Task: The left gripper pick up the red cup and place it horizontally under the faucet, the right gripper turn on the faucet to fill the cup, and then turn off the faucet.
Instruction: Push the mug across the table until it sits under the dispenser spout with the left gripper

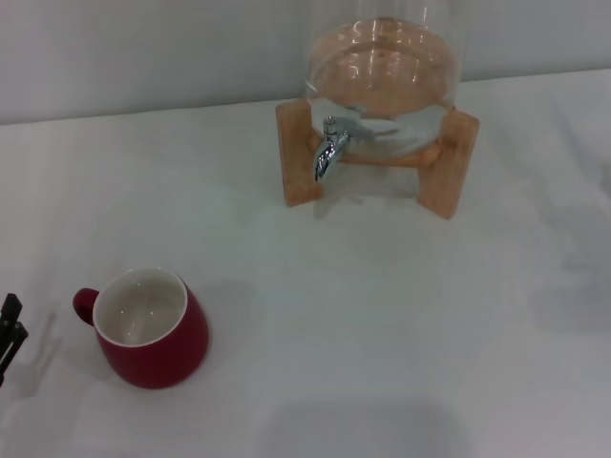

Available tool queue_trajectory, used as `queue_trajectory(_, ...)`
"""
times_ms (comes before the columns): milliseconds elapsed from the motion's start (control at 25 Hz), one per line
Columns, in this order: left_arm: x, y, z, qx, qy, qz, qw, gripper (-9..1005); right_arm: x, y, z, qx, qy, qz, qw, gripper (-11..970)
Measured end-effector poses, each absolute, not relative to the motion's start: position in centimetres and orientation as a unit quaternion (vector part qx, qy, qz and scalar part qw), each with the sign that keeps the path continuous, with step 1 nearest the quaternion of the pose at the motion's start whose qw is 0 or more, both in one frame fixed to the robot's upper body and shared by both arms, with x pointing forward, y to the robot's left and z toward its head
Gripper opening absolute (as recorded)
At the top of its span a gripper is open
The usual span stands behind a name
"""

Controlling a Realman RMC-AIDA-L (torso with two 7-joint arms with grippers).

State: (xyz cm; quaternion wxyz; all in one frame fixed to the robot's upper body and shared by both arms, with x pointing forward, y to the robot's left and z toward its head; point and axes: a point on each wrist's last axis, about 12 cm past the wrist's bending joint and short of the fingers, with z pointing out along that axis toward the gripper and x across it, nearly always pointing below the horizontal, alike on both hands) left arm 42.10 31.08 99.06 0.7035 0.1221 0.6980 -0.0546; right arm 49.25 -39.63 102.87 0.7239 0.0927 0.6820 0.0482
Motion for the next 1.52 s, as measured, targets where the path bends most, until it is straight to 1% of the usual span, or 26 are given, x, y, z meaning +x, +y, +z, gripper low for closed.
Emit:
queue_trajectory(760, 41.6, 30.7, 98.8, 0.156, 0.698, -0.053, 0.697, 881, 49.0, -39.8, 102.8, 0.092, 0.684, 0.045, 0.722, 873)
queue_trajectory(1520, 42.6, 30.8, 98.6, 0.176, 0.705, -0.052, 0.685, 880, 49.0, -39.8, 102.8, 0.092, 0.683, 0.045, 0.723, 873)
